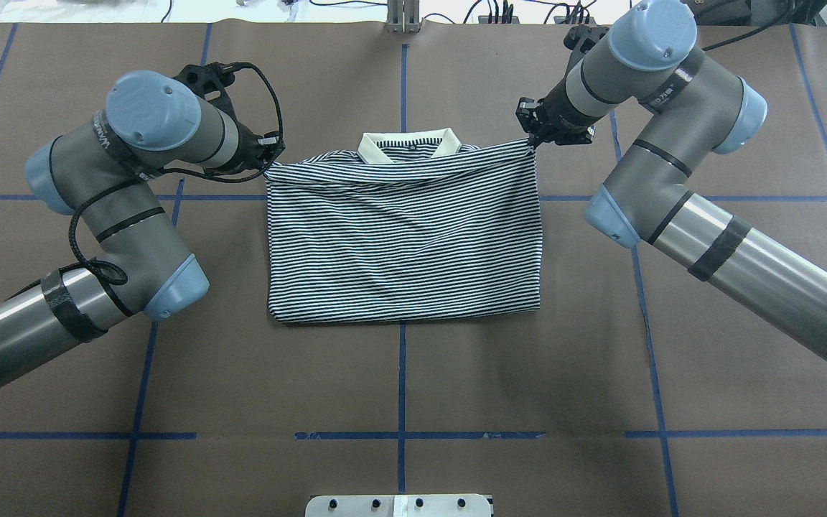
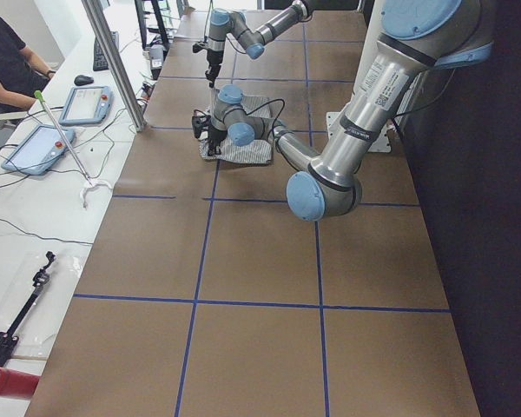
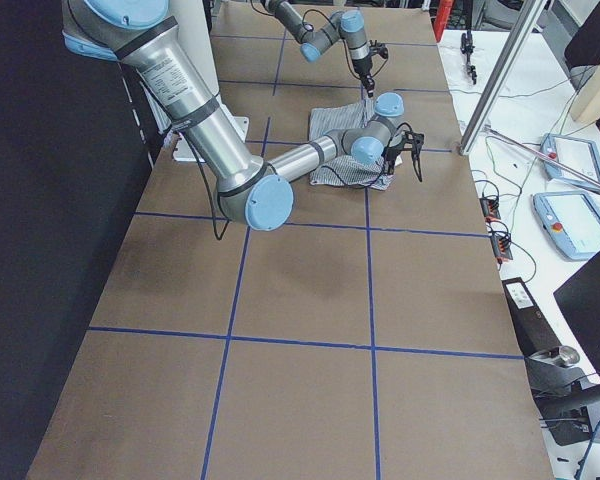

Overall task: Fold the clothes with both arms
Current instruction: 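Lay the hem down near the collar and open both grippers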

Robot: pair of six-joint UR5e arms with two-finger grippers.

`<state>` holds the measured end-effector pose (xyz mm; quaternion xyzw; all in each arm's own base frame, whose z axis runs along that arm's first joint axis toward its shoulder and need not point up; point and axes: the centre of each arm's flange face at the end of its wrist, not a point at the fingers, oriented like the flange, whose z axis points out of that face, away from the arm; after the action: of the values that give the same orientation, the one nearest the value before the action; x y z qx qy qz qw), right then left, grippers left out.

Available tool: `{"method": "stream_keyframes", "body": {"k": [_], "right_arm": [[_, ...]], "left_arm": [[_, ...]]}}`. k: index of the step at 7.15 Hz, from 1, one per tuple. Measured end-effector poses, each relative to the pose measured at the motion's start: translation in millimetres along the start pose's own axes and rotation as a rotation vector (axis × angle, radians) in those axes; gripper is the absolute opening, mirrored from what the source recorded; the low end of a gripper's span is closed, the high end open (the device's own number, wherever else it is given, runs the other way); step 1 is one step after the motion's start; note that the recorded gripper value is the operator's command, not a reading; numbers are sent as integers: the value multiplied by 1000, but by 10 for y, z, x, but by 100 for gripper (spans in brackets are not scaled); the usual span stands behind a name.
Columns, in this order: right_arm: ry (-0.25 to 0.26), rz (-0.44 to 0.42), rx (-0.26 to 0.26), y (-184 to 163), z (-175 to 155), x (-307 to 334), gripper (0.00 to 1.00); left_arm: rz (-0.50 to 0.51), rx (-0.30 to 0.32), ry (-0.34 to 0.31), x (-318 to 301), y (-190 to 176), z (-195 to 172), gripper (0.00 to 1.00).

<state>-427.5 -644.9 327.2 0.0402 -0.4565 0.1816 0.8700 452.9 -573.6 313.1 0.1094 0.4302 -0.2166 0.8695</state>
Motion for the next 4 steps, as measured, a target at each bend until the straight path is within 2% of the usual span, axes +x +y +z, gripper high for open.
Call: {"method": "stream_keyframes", "body": {"k": [3,4], "right_arm": [[-6,-5,6,-45,45,14,0],[-10,-13,6,-44,41,15,10]], "left_arm": [[0,3,16,36,-6,-16,0],[4,5,32,61,2,-32,8]]}}
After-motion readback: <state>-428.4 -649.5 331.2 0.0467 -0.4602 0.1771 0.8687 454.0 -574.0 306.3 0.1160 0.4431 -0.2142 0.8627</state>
